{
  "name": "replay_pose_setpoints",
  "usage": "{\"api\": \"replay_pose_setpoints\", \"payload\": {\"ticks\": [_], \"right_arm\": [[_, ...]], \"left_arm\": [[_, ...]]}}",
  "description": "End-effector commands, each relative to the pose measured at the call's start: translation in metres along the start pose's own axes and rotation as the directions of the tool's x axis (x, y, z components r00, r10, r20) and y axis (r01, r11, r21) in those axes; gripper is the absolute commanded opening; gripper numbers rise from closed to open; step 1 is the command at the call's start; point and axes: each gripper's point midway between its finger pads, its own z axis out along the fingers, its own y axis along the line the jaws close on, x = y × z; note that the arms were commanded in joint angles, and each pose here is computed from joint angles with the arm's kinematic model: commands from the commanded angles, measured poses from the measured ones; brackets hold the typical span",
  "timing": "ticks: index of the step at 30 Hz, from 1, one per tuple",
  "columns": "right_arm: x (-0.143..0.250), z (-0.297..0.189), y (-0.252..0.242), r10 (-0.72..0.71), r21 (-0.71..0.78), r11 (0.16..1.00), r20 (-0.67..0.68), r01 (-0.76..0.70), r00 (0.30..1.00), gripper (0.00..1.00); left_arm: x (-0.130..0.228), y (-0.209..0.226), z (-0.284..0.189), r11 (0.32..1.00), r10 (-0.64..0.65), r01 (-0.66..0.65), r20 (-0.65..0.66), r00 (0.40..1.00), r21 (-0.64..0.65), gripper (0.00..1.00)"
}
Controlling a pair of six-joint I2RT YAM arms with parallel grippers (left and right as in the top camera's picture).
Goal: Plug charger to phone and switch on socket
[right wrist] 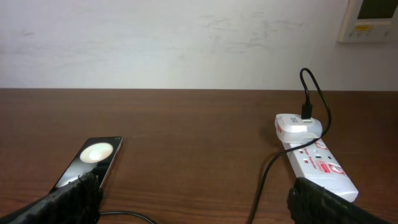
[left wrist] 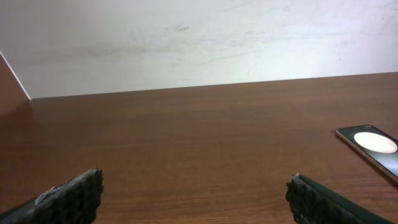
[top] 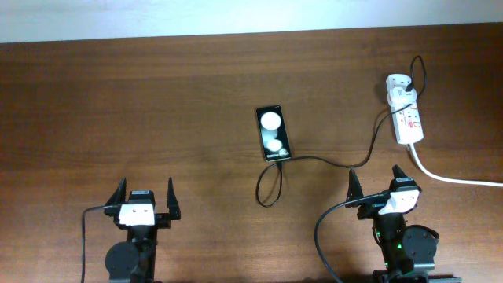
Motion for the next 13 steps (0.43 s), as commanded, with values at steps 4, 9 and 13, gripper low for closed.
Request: {"api": "replay_pose_setpoints", "payload": {"ticks": [4,9,13], "right_arm": [[0.0026,0.0000,-0.0005,0.012,0.007,1.000,-0.004,-0.012,1.000,0.99],[0.0026,0.0000,-0.0006,0.012,0.007,1.000,-0.004,-0.012,1.000,0.99],[0.0026,0.0000,-0.0006,0.012,0.007,1.000,-0.004,-0.012,1.000,0.99]], "left_arm": [[0.0016,-0.0005,-0.0001,1.000,0.016,-0.016,-0.003,1.000,0.005,0.99],[0.0027,-0.0006,0.0002,1.000,0.017,-0.016,-0.007,1.000,0.005,0.99],[0.0028,-0.0006,0.0003,1.000,0.017,-0.016,-0.008,1.000,0.006,0.99]]}}
